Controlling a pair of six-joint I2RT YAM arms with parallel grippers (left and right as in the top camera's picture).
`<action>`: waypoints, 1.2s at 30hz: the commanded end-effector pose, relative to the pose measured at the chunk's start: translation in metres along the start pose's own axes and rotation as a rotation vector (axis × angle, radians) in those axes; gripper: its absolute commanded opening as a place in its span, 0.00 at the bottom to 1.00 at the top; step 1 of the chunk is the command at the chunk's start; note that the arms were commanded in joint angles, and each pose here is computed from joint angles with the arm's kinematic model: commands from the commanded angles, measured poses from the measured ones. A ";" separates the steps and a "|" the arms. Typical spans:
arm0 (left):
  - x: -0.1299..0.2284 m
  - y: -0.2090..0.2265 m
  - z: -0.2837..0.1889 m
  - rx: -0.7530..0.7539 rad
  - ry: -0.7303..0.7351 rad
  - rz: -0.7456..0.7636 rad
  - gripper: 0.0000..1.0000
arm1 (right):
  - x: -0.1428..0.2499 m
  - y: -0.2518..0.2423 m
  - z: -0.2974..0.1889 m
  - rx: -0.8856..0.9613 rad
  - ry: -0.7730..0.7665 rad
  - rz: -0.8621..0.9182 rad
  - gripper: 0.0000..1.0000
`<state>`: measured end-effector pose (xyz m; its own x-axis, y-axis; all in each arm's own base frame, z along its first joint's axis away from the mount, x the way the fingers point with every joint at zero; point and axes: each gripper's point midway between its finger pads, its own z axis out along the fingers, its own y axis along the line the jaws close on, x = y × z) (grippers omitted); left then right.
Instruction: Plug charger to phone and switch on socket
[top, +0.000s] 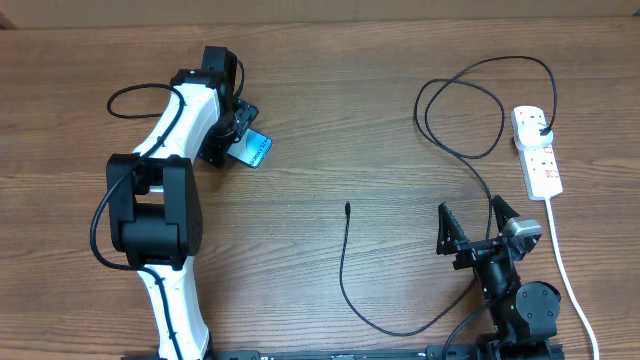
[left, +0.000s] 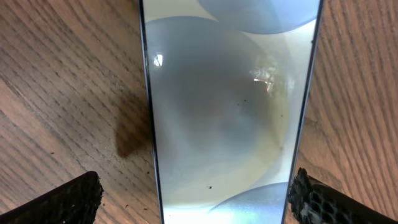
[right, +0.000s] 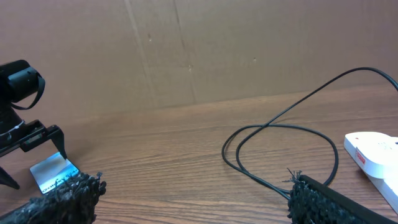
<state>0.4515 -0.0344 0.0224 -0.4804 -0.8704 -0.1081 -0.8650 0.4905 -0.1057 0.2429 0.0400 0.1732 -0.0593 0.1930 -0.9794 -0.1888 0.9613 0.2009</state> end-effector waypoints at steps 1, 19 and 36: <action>-0.005 0.000 0.006 -0.009 0.005 -0.039 1.00 | 0.002 0.000 0.000 0.002 -0.004 -0.004 1.00; 0.003 0.005 0.036 -0.039 0.064 -0.046 1.00 | 0.002 0.000 0.000 0.002 -0.004 -0.004 1.00; -0.003 -0.010 0.036 0.026 0.059 -0.047 1.00 | 0.002 0.000 0.000 0.002 -0.004 -0.004 1.00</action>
<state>0.4681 -0.0359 0.0080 -0.4623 -0.8832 -0.0786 -0.8694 0.4689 -0.1554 0.2429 0.0400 0.1731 -0.0598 0.1933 -0.9793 -0.1887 0.9612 0.2013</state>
